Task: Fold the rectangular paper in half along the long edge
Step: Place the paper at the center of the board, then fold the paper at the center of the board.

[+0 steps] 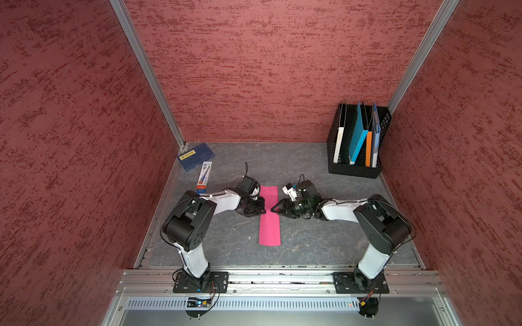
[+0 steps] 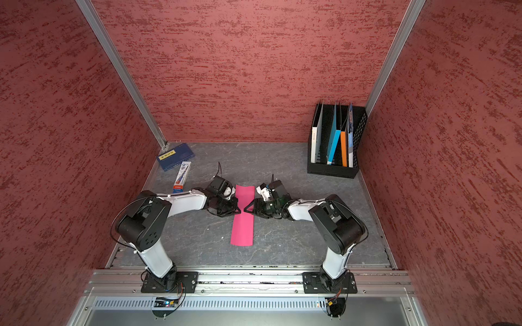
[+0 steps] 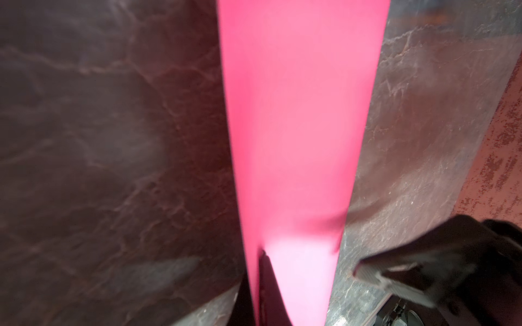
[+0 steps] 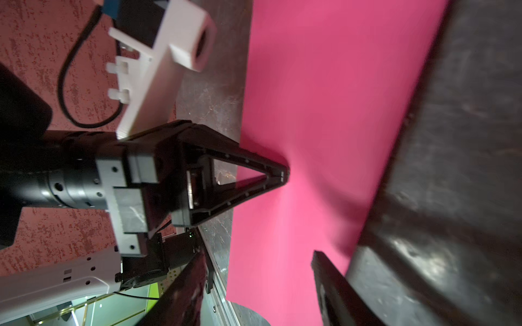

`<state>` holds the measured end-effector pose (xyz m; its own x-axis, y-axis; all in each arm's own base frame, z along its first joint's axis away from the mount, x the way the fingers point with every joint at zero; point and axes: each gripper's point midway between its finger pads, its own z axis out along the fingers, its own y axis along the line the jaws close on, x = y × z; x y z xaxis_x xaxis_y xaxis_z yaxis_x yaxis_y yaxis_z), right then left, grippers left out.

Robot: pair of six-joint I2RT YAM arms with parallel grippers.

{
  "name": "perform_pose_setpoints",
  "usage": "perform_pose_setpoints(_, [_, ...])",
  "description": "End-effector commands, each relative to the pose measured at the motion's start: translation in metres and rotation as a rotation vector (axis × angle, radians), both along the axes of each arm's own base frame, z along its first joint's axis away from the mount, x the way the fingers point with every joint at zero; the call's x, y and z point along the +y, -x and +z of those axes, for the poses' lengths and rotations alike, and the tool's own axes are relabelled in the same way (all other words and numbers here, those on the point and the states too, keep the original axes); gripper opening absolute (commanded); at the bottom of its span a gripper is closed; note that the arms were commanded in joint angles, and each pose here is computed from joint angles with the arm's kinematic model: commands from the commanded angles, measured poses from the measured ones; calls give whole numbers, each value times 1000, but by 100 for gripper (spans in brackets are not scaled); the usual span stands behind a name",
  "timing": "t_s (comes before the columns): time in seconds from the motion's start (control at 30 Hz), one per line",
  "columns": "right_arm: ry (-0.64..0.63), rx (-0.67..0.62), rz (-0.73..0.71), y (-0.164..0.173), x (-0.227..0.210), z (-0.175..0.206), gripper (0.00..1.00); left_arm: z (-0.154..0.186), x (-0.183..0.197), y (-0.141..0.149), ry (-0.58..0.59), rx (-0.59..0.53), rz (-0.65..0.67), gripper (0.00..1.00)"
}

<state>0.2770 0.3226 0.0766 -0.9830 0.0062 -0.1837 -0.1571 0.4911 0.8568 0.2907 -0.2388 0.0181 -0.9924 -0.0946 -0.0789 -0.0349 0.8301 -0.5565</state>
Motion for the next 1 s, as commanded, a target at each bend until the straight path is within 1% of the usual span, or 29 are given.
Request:
perform_pose_setpoints(0.0, [-27, -66, -9, -9, 5, 26, 61, -7, 5, 6, -46, 25, 0, 0])
perform_pose_setpoints(0.27, [-54, -106, -8, -21, 14, 43, 61, -6, 3, 6, -30, 21, 1, 0])
perform_pose_setpoints(0.37, [-90, -159, -9, -32, 21, 68, 61, -6, 2, 6, -27, 23, 0, 0])
perform_pose_setpoints(0.4, [-120, -203, -10, -41, 26, 88, 61, -6, 2, 6, -25, 21, 1, 0])
perform_pose_setpoints(0.43, [-100, -111, 52, -26, 26, 89, 98, -5, 2, 5, -23, 17, 2, 0])
perform_pose_setpoints(0.5, [-3, -148, 34, -32, 19, 96, 99, -4, 1, 5, -15, 7, 1, 0])
perform_pose_setpoints(0.57, [208, -260, -64, -47, -8, 108, 99, -1, 0, 4, -1, -10, 5, 0])
perform_pose_setpoints(0.6, [338, -325, -108, -55, -26, 115, 99, 1, -1, 4, 13, -18, 3, 0])
perform_pose_setpoints(0.63, [451, -394, -157, -63, -45, 123, 94, 3, -3, 4, 26, -28, 0, 0])
perform_pose_setpoints(0.67, [526, -440, -197, -69, -60, 127, 86, 2, -2, 4, 25, -29, 3, 0])
perform_pose_setpoints(0.7, [590, -468, -217, -72, -72, 126, 65, 1, -2, 4, 23, -25, 3, 0])
perform_pose_setpoints(0.73, [654, -451, -238, -74, -84, 120, 2, -1, -3, 4, 23, -22, 3, 0])
perform_pose_setpoints(0.77, [706, -418, -270, -76, -95, 113, 0, -2, -3, 4, 21, -19, 3, 0])
perform_pose_setpoints(0.8, [712, -398, -249, -74, -95, 106, 0, -3, -3, 4, 21, -16, 5, 0])
perform_pose_setpoints(0.83, [666, -386, -205, -70, -86, 102, 0, -3, -3, 4, 21, -19, 3, 0])
perform_pose_setpoints(0.87, [626, -372, -191, -66, -81, 102, 14, -2, -2, 3, 19, -21, 4, 0])
perform_pose_setpoints(0.9, [592, -360, -203, -64, -79, 102, 72, -2, -2, 3, 18, -22, 5, 0])
perform_pose_setpoints(0.93, [545, -351, -200, -60, -74, 103, 98, -2, -1, 4, 15, -23, 5, 0])
perform_pose_setpoints(0.97, [508, -347, -194, -57, -71, 104, 99, -2, 0, 4, 12, -24, 7, 0])
